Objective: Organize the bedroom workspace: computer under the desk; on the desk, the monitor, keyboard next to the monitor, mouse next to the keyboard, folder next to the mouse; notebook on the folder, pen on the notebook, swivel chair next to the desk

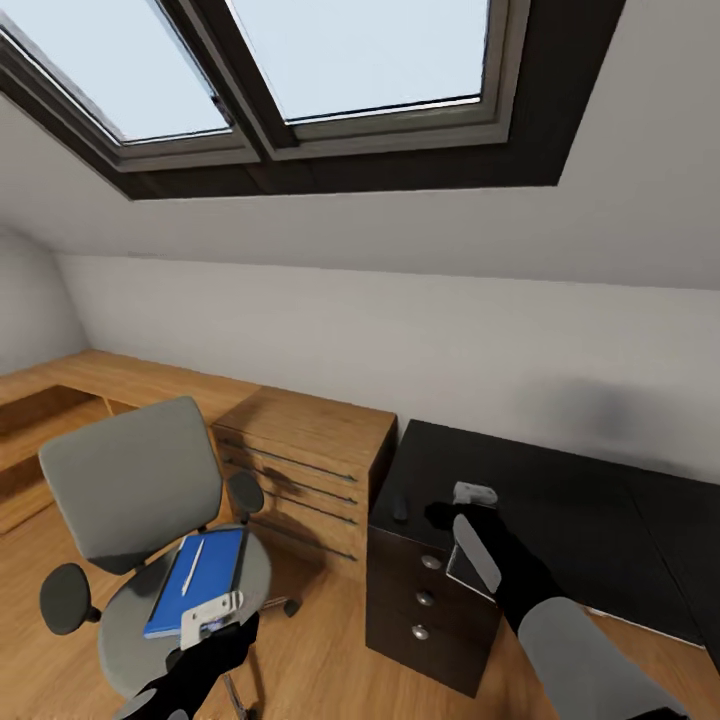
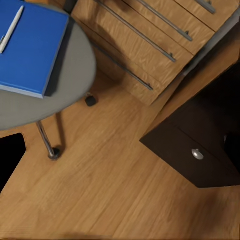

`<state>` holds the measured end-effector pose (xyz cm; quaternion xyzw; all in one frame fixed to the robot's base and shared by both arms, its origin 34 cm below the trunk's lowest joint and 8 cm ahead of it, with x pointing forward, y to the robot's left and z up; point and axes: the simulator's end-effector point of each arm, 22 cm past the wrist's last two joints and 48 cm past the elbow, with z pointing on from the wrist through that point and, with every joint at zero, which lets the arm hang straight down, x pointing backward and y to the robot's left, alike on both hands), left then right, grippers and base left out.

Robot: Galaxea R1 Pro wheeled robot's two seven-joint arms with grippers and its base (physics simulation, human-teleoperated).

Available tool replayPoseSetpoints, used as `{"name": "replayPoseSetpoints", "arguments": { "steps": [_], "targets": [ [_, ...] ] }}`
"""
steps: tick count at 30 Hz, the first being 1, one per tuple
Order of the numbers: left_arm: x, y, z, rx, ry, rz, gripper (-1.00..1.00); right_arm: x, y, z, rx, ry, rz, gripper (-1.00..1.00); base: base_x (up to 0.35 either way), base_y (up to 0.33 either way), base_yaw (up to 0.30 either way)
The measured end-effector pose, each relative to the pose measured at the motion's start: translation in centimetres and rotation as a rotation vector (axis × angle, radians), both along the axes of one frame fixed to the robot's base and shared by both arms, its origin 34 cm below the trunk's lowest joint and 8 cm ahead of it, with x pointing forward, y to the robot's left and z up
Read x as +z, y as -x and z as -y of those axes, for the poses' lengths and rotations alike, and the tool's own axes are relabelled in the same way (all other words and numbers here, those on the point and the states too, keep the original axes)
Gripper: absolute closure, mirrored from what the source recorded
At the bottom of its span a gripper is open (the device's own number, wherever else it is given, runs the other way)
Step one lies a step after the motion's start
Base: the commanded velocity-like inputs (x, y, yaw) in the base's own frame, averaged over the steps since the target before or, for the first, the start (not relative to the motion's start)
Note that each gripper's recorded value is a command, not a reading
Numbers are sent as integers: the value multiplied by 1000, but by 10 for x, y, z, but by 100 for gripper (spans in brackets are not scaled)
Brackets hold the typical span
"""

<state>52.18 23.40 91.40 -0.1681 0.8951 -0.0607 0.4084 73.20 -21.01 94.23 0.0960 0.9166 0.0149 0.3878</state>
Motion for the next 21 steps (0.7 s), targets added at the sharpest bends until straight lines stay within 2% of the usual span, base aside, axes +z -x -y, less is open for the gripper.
{"name": "replayPoseSetpoints", "arguments": {
  "steps": [7,13,17,21],
  "targets": [
    [-3,1,0,0,0,-8,-100,-10,3,1,2,9,-18,-100,261,0,199],
    [-5,1,0,0,1,-11,-100,-14,4,2,1,10,-20,-100,282,0,59],
    [-5,1,0,0,1,-12,-100,-22,7,7,3,39,-35,-100,295,0,10],
    [-5,1,0,0,1,-12,-100,-23,6,14,9,94,-18,-100,265,0,3]
  ]
}}
